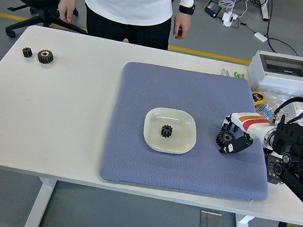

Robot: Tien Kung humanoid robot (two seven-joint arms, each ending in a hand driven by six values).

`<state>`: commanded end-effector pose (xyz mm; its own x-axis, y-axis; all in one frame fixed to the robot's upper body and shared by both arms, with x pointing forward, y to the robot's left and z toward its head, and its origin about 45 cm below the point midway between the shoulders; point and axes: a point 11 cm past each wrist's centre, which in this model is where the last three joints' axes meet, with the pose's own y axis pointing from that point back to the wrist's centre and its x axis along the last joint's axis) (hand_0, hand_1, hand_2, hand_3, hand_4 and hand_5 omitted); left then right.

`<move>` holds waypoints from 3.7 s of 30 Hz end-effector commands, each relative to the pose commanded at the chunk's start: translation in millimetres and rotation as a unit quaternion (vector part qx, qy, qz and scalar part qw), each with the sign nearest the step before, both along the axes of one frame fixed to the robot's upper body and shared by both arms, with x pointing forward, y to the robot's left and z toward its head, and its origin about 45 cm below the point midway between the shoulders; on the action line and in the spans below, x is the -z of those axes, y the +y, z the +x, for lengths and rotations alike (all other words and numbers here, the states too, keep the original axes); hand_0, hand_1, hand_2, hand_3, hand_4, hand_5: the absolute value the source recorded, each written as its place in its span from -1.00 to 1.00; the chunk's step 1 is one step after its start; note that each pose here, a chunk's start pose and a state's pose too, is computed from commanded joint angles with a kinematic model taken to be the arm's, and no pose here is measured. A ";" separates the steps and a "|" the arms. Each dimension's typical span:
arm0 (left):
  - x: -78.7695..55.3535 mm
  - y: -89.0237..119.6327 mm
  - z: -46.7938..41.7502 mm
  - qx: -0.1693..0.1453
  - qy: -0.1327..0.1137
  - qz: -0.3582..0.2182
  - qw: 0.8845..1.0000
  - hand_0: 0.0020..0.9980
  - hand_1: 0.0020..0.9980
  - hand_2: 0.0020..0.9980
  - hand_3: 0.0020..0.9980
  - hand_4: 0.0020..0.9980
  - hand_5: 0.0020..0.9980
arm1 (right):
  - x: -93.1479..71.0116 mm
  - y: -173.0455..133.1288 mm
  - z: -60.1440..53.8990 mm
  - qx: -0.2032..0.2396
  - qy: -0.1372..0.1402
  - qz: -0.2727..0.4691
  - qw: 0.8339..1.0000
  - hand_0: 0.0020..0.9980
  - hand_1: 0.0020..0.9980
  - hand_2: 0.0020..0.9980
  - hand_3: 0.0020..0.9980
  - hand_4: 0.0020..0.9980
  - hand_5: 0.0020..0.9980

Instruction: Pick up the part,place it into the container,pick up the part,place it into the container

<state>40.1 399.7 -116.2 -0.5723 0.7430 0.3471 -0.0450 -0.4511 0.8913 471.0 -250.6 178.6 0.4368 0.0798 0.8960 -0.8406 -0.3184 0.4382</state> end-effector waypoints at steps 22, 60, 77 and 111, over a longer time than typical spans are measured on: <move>0.0 1.1 -2.8 0.001 0.002 0.001 1.000 0.38 0.36 0.56 0.35 0.56 0.30 | -21.3 0.0 6.1 0.001 -0.034 0.022 0.999 -0.60 -0.25 -0.08 -0.04 0.52 -0.60; -0.6 2.5 -0.2 0.001 -0.002 0.002 1.000 0.39 0.36 0.56 0.35 0.56 0.30 | -57.8 92.7 -0.8 -0.070 -0.004 0.068 0.995 -0.47 -0.01 0.61 0.80 1.00 -0.15; -0.9 3.3 -0.5 0.003 -0.001 0.003 1.000 0.39 0.36 0.56 0.35 0.57 0.30 | -88.0 71.8 12.2 -0.039 -0.048 0.117 0.991 -0.38 0.02 0.65 0.87 1.00 -0.06; 0.6 0.8 -7.8 0.001 0.009 0.001 1.000 0.38 0.37 0.56 0.34 0.56 0.31 | -40.5 -141.1 -3.0 0.280 -0.001 0.299 0.912 0.54 0.52 0.68 0.75 1.00 0.51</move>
